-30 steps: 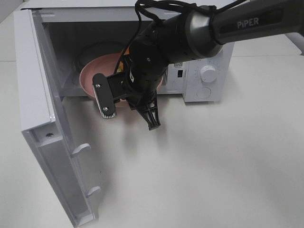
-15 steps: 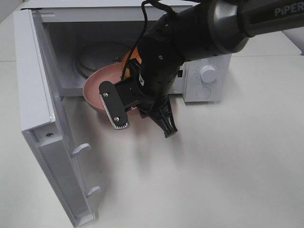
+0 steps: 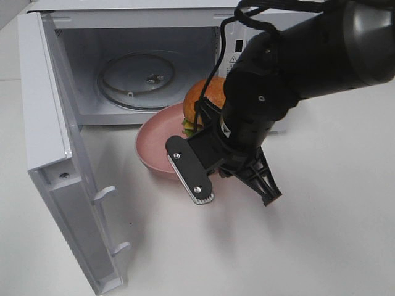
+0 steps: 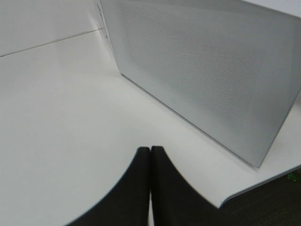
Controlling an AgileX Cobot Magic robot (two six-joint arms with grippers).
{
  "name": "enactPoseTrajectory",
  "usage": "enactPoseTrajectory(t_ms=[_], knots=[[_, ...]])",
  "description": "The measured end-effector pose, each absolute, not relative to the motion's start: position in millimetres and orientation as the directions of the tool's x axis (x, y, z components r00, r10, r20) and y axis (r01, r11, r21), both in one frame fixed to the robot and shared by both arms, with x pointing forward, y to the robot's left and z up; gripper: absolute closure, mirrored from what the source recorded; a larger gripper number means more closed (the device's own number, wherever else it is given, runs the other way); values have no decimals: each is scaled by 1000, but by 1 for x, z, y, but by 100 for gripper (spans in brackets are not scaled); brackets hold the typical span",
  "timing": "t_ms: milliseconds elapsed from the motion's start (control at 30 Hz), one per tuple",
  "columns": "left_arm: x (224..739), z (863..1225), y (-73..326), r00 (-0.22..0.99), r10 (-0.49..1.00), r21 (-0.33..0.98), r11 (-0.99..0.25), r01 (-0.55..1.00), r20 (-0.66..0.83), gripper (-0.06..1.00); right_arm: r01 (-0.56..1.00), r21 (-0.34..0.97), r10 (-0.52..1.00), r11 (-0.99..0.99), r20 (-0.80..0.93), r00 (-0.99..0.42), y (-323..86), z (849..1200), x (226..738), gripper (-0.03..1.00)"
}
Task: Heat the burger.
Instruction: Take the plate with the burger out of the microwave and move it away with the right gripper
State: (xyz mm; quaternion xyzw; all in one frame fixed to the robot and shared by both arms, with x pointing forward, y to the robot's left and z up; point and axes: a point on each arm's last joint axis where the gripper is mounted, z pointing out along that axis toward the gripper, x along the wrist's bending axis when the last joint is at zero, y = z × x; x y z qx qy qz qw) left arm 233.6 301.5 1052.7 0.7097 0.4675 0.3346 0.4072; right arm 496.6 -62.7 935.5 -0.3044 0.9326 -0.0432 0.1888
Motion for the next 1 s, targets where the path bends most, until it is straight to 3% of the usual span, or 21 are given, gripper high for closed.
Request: enactPoseTrajectory(t_ms=[567,1000], knots=[[234,1053,301,339,936,891,-231,391,94,94,-580,-221,-621,784,-272,-735,-120,928,442,91],[234,1053,301,339,936,891,-231,391,94,94,-369,-251,-435,895,-304,-848,-172,913,403,91]])
